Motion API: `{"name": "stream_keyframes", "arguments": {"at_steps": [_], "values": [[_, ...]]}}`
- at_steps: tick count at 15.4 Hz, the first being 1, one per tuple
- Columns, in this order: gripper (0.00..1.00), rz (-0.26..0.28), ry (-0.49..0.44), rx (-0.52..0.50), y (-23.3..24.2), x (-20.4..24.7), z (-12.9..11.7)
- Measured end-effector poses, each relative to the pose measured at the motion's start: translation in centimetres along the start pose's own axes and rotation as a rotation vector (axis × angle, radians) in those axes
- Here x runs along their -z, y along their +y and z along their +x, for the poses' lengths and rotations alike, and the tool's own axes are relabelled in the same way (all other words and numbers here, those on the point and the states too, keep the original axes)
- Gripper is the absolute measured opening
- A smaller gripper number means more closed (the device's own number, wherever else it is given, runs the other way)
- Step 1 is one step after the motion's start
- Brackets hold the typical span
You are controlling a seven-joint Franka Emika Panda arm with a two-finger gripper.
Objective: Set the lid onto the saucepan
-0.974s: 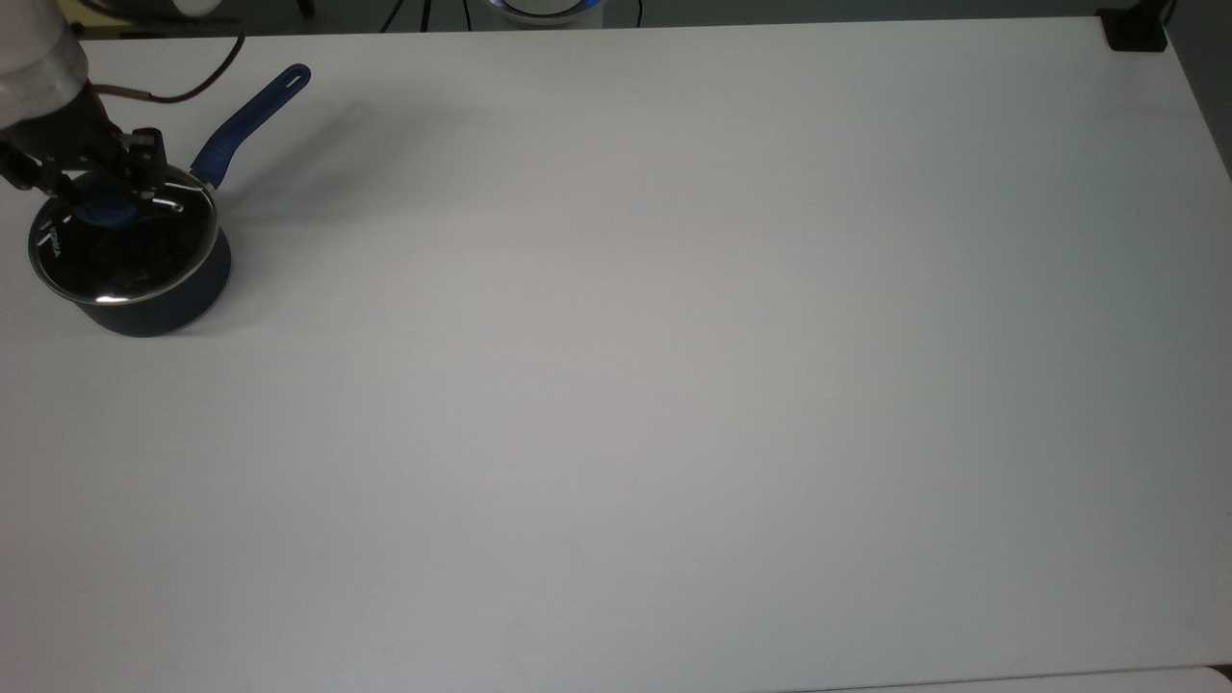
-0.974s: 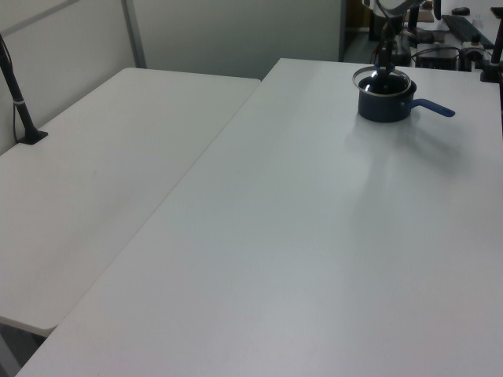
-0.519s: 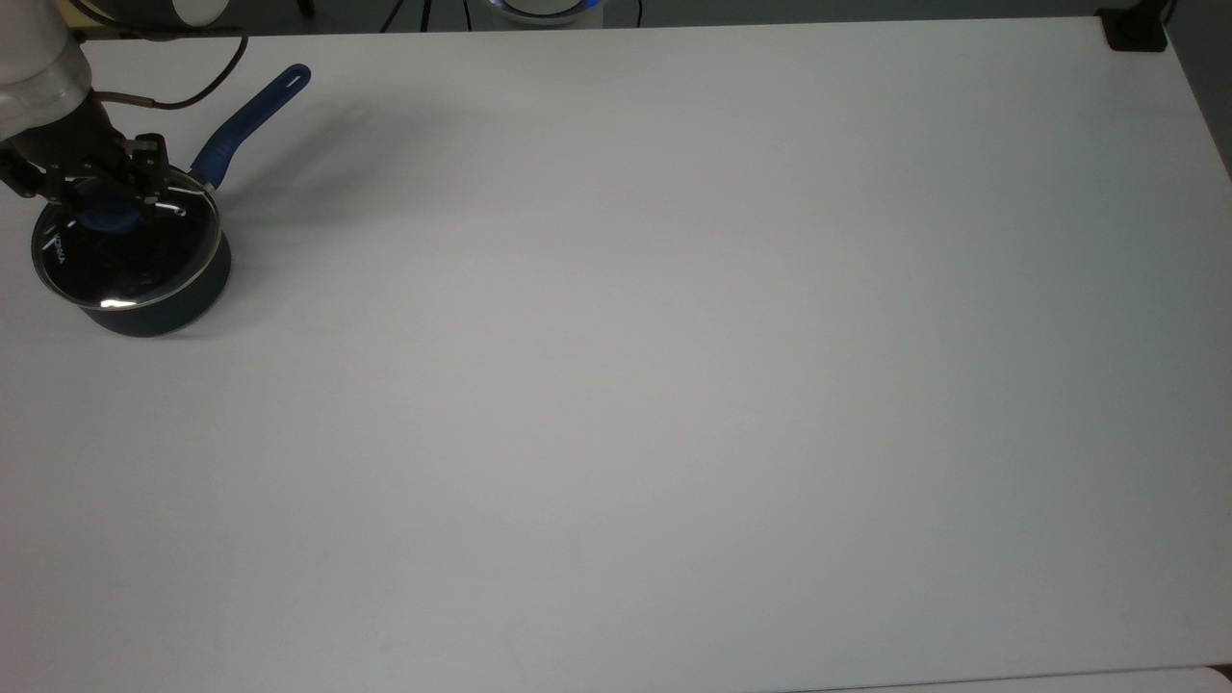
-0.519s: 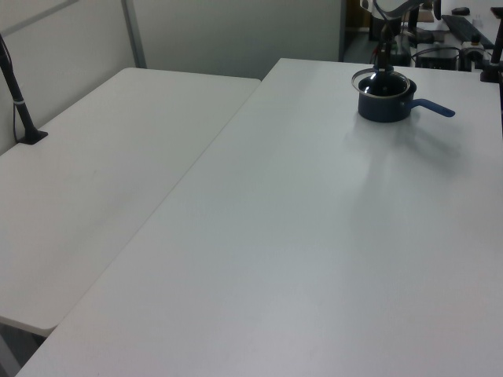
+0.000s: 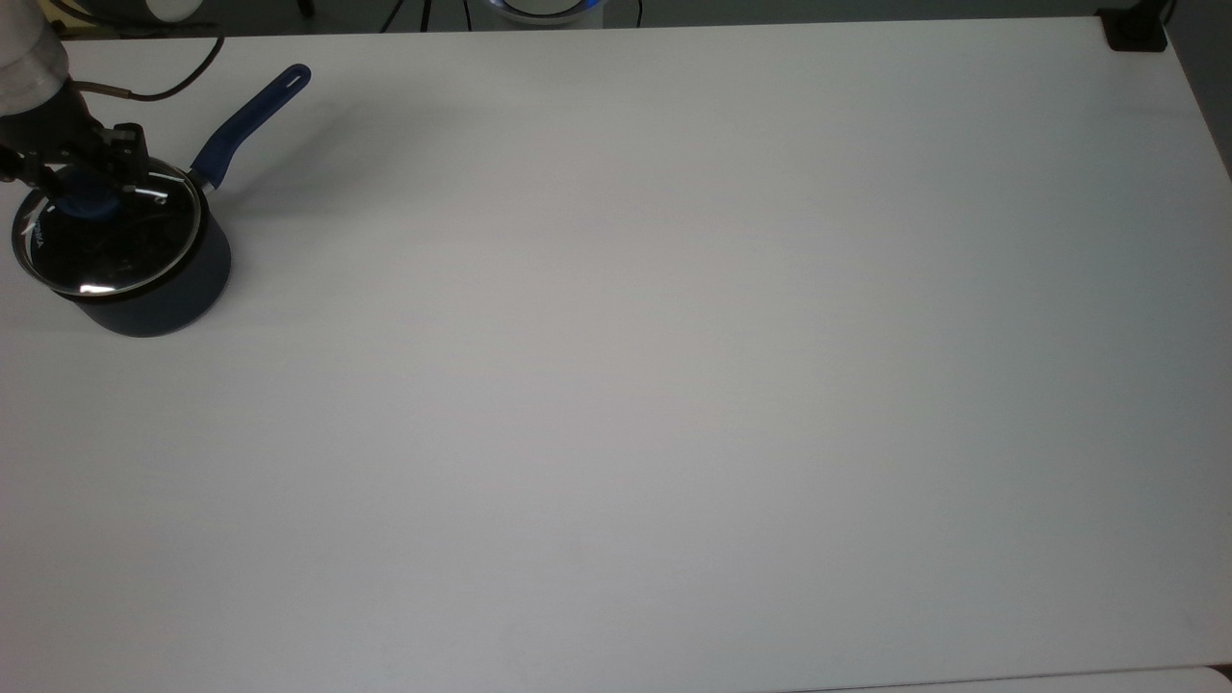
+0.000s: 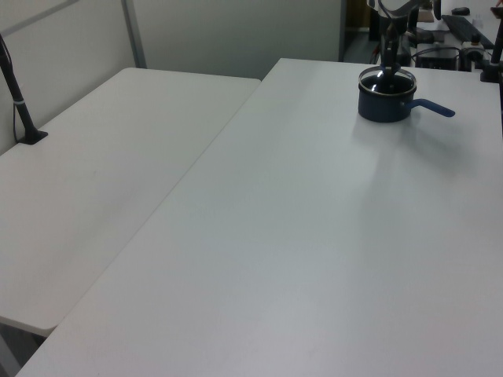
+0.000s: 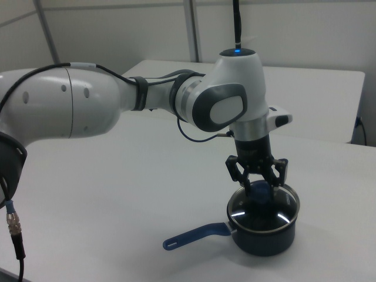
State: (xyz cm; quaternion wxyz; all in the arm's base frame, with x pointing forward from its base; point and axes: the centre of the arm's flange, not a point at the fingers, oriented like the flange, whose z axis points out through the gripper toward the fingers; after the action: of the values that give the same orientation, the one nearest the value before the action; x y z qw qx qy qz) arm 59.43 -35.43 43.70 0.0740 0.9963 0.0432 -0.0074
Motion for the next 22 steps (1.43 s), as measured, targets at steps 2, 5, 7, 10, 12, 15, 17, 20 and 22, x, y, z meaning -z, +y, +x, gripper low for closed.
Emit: {"name": "stream_keyframes", "arguments": {"at_steps": [2, 5, 7, 10, 12, 15, 17, 20, 22], "values": [[0.68, 0.004, -0.007, 0.000, 0.0, -0.4, -0.1], [0.96, 0.008, -0.013, 0.001, -0.3, -0.8, 0.0], [1.00, 0.009, -0.011, -0.023, -0.5, -0.7, 0.2], [1.00, 0.003, 0.019, -0.100, -2.5, 1.0, 1.6], [1.00, 0.008, 0.037, -0.156, -7.0, 3.9, 3.7], [1.00, 0.024, 0.057, -0.225, -17.2, 9.0, 6.7], [1.00, 0.015, 0.050, -0.236, -23.9, 11.8, 7.5], [1.00, 0.011, 0.048, -0.180, -31.3, 14.3, 6.9], [1.00, 0.019, 0.049, -0.170, -34.8, 15.2, 5.6]]}}
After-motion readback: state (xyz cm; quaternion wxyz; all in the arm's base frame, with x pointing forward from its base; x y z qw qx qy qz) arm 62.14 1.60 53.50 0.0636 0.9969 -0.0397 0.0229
